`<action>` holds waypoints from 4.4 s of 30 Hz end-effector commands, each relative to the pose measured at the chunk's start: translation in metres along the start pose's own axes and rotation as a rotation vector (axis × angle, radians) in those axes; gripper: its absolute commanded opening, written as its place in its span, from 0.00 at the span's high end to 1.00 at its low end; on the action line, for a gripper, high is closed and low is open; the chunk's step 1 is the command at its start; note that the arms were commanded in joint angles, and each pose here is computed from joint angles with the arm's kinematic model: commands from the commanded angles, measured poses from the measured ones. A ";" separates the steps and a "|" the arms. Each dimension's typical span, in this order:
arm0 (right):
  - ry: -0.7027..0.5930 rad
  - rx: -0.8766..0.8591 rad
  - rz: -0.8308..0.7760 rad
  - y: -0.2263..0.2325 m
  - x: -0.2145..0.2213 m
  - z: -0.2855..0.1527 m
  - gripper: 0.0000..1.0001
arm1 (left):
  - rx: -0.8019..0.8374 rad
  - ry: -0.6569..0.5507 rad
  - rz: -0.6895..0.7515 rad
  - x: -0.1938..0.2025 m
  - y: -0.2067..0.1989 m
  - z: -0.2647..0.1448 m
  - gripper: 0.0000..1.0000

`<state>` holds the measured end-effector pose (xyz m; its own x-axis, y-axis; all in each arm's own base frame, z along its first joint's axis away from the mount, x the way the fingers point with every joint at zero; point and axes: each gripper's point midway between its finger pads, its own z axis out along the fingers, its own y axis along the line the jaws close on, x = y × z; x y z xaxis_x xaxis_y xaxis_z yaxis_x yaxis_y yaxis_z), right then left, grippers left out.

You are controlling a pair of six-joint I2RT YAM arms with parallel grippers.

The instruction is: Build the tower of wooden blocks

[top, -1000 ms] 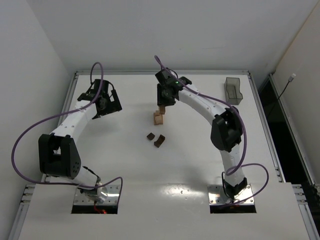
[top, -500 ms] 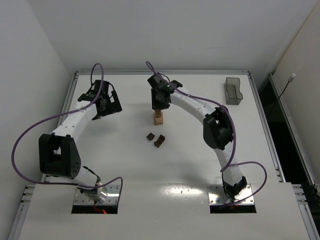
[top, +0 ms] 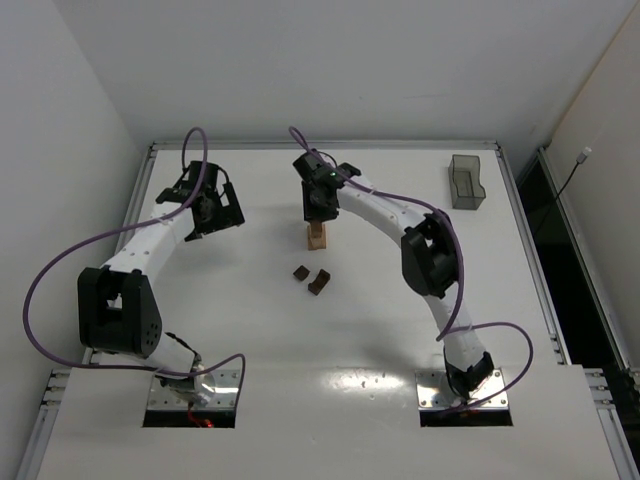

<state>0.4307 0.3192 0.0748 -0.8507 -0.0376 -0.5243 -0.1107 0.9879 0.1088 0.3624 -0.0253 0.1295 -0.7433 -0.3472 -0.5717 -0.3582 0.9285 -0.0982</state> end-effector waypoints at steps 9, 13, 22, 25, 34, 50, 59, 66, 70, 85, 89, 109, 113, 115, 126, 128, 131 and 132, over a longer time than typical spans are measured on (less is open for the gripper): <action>-0.041 -0.020 0.005 0.010 -0.013 0.005 1.00 | 0.012 0.001 -0.032 -0.003 0.002 0.003 0.01; -0.045 -0.033 -0.002 0.012 -0.014 0.005 0.99 | 0.008 0.010 -0.030 -0.001 0.002 0.006 0.01; -0.037 -0.018 -0.005 0.007 -0.009 0.003 1.00 | 0.004 0.018 -0.029 0.001 0.002 0.009 0.01; -0.045 -0.022 -0.003 0.008 -0.012 -0.001 1.00 | 0.008 0.010 -0.030 -0.001 0.001 0.009 0.01; -0.025 0.000 -0.018 0.000 -0.001 -0.001 1.00 | 0.008 0.010 -0.030 -0.001 0.001 0.009 0.01; -0.003 -0.031 -0.029 0.001 0.008 -0.003 0.82 | 0.018 0.014 -0.030 0.000 -0.001 0.009 0.01; -0.016 -0.089 -0.061 0.011 0.003 -0.008 0.35 | 0.018 0.014 -0.030 0.001 0.000 0.011 0.01; -0.164 -0.202 -0.193 0.019 -0.027 -0.057 0.30 | 0.124 -0.015 0.060 0.010 -0.005 -0.008 0.01; -0.369 -0.325 -0.364 0.013 -0.046 -0.159 0.25 | 0.310 -0.026 0.187 0.031 -0.018 -0.036 0.01; -0.639 0.024 -0.743 -0.159 0.026 -0.277 0.25 | 0.917 0.071 1.092 0.151 -0.138 -0.129 0.45; -0.627 0.070 -0.743 -0.173 0.037 -0.281 0.25 | 0.912 0.034 1.398 0.179 -0.146 -0.134 0.49; -0.573 0.332 -0.663 -0.239 0.056 -0.270 0.22 | 0.922 -0.313 1.739 0.188 -0.173 -0.079 0.66; -0.563 0.326 -0.649 -0.242 0.058 -0.266 0.22 | 1.000 -0.277 1.728 0.195 -0.186 -0.078 0.60; -0.552 0.326 -0.652 -0.242 0.058 -0.263 0.22 | 1.024 -0.228 1.743 0.204 -0.185 -0.073 0.58; -0.513 0.342 -0.639 -0.249 0.056 -0.255 0.22 | 1.094 -0.153 1.781 0.212 -0.190 -0.052 0.57; -0.512 0.341 -0.634 -0.250 0.054 -0.255 0.22 | 1.099 -0.157 1.780 0.209 -0.191 -0.050 0.57; -0.504 0.334 -0.624 -0.250 0.052 -0.252 0.22 | 1.096 -0.142 1.774 0.207 -0.191 -0.042 0.57; -0.506 0.325 -0.627 -0.248 0.049 -0.253 0.22 | 1.096 -0.140 1.774 0.206 -0.193 -0.040 0.57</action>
<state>0.2771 0.0307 0.2170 -0.3777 -0.6244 -0.6838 -0.2941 0.7811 -0.5508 0.2449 -0.2687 0.0495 0.1775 0.8063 -0.5643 0.9807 -0.0973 0.1693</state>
